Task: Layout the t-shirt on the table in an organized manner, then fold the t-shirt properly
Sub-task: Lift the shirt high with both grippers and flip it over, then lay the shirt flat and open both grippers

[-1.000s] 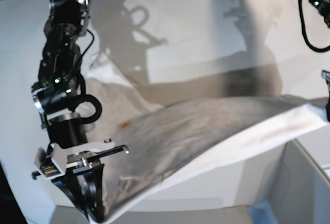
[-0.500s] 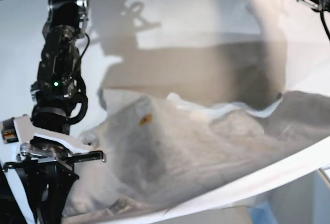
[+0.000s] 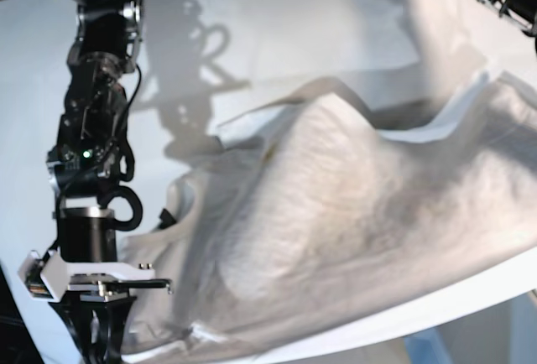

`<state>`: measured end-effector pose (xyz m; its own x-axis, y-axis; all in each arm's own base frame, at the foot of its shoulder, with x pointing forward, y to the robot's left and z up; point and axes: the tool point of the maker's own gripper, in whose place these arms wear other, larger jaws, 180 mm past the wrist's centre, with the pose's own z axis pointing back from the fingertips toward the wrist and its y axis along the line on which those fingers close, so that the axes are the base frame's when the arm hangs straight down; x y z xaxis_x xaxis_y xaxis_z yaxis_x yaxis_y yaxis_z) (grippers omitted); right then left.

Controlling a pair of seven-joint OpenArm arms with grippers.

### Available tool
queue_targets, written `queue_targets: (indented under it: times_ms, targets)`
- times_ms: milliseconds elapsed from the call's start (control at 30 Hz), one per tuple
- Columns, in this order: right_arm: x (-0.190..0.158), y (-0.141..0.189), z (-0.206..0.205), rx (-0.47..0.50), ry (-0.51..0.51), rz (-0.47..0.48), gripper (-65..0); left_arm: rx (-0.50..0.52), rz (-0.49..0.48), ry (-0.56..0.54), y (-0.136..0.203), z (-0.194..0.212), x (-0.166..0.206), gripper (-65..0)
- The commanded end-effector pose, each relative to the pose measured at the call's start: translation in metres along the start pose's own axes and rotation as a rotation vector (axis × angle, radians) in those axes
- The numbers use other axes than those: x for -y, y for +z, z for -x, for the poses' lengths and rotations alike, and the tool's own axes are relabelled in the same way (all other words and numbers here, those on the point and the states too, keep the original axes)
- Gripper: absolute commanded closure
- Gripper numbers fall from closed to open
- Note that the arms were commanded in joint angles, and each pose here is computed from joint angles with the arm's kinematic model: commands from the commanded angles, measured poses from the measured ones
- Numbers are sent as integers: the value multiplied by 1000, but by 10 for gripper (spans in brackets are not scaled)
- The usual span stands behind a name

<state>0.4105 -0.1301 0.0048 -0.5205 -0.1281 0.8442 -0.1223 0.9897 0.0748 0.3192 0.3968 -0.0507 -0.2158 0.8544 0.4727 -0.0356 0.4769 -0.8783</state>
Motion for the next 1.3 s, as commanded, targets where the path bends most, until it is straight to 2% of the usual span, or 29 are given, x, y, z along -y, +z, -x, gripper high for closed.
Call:
queue_targets:
  times_ms: [0, 67, 133, 233, 333, 433, 500, 533, 633, 700, 733, 933, 1033, 1133, 1267]
  targets:
    - [7, -6, -4, 20, 16, 22, 0, -30, -16, 41, -15, 4, -3, 0]
    - [18, -9, 38, -98, 18, 46, 0, -140, -72, 97, -44, 37, -25, 0]
    - [38, -8, 94, -259, 42, 81, 0, -242, -140, 159, -69, 72, -49, 0]
    - [68, 0, 173, -470, 76, 129, 0, -354, -202, 263, -96, 122, -70, 0]
    - [97, 5, 220, -600, 128, 164, 0, -428, -232, 339, -119, 157, -73, -1]
    - [114, -1, 252, -697, 151, 192, 0, -506, -255, 394, -141, 194, -65, -32]
    - [123, -4, 264, -745, 162, 209, 0, -532, -303, 326, -153, 215, -69, -55]
    - [124, -5, 268, -756, 163, 213, -43, -545, -316, 294, -157, 226, -72, -71]
    - [124, -13, 264, -711, 167, 213, -209, -576, -340, 244, -160, 253, -78, -122]
    - [125, -15, 261, -694, 169, 212, -280, -553, -353, 221, -162, 254, -81, -146]
    - [126, -16, 260, -692, 171, 213, -294, -542, -361, 215, -163, 253, -84, -152]
    - [135, -12, 258, -689, 184, 224, -292, -542, -360, 213, -162, 251, -85, -152]
    - [134, -4, 263, -702, 181, 222, -292, -594, -357, 224, -154, 258, -85, -152]
    - [117, 6, 255, -674, 169, 182, -292, -656, -290, 196, -141, 258, -65, -152]
    - [69, 31, 230, -682, 136, 85, -292, -668, -212, 153, -108, 239, -54, -152]
